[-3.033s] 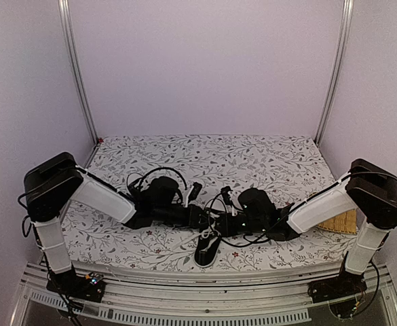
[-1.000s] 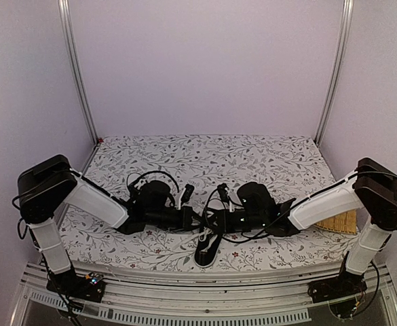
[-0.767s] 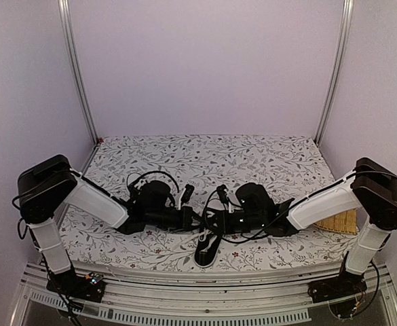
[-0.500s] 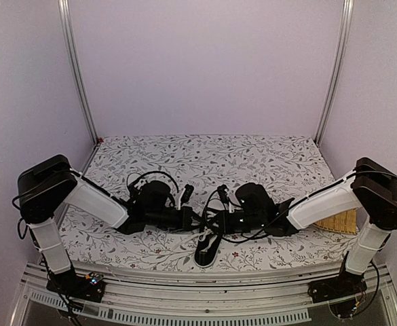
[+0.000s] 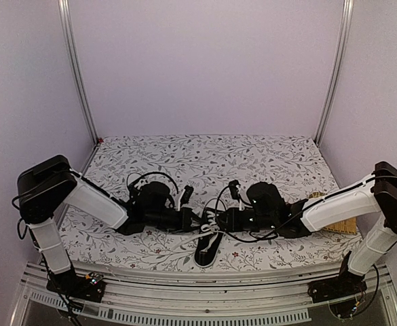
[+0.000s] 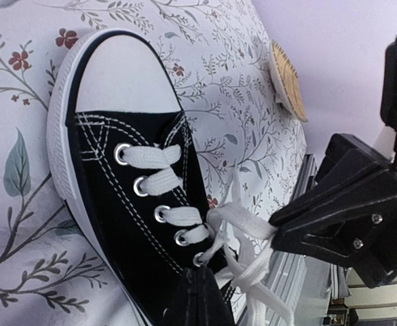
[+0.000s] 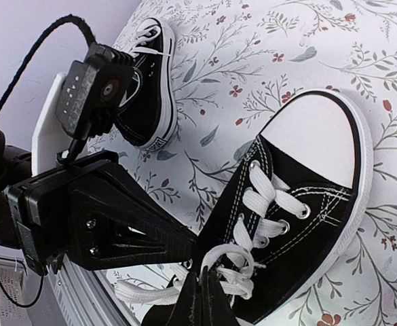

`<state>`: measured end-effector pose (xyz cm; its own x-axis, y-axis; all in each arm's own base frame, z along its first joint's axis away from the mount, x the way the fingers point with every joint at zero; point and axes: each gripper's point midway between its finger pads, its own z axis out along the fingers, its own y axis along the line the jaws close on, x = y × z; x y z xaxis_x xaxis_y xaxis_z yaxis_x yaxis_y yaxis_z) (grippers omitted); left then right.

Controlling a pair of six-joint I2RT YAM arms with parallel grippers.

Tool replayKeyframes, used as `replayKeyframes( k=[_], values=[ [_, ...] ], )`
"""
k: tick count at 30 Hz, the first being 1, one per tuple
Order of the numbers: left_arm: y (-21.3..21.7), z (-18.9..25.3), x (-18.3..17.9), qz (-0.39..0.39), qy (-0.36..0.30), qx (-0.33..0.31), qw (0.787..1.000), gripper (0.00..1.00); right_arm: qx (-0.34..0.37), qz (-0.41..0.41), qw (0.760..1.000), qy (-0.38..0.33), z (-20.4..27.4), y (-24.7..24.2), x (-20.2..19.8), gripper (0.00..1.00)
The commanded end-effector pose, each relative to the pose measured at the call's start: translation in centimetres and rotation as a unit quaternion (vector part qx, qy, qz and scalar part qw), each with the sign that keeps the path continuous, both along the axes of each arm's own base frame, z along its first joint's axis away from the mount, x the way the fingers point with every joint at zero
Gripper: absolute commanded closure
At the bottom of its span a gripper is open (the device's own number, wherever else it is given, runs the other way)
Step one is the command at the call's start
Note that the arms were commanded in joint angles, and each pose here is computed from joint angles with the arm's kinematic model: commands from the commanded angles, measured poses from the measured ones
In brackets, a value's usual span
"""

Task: Tie the shoes
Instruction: Cross the half-tied shoelace with the shoelace loop.

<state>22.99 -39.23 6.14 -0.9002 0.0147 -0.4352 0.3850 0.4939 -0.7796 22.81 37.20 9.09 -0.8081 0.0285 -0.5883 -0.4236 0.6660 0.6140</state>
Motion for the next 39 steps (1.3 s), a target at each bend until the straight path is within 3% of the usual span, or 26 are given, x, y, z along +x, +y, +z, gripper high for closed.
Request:
replayKeyframes(
  k=[1, 9, 15, 19, 28, 39],
  values=[
    [0.2, 1.5, 0.2, 0.005, -0.016, -0.013, 1.0, 1.0, -0.018, -0.004, 1.0, 0.002, -1.1, -0.9, -0.4, 0.98],
    [0.0, 1.7, 0.2, -0.003, -0.018, -0.016, 1.0, 1.0, -0.016, 0.004, 1.0, 0.008, -1.3, -0.8, -0.7, 0.98],
    [-0.7, 3.1, -0.1, -0.03, -0.049, -0.025, 0.998, 0.67, 0.007, 0.046, 0.999, -0.001, -0.1, 0.5, -1.4, 0.96],
    [0.3, 3.9, 0.2, -0.015, -0.07, -0.02, 0.997, 0.51, 0.011, 0.069, 0.997, -0.021, 0.8, 1.1, -1.6, 0.72],
    [0.8, 2.9, 0.6, -0.005, -0.062, -0.005, 0.998, 0.5, -0.003, 0.071, 0.996, -0.057, 1.9, -2.0, -1.7, 0.42],
    [-0.2, 1.9, 1.3, -0.026, -0.041, 0.0, 0.999, 0.6, -0.044, 0.113, 0.992, -0.035, -2.8, -2.8, -2.5, 0.5]
  ],
)
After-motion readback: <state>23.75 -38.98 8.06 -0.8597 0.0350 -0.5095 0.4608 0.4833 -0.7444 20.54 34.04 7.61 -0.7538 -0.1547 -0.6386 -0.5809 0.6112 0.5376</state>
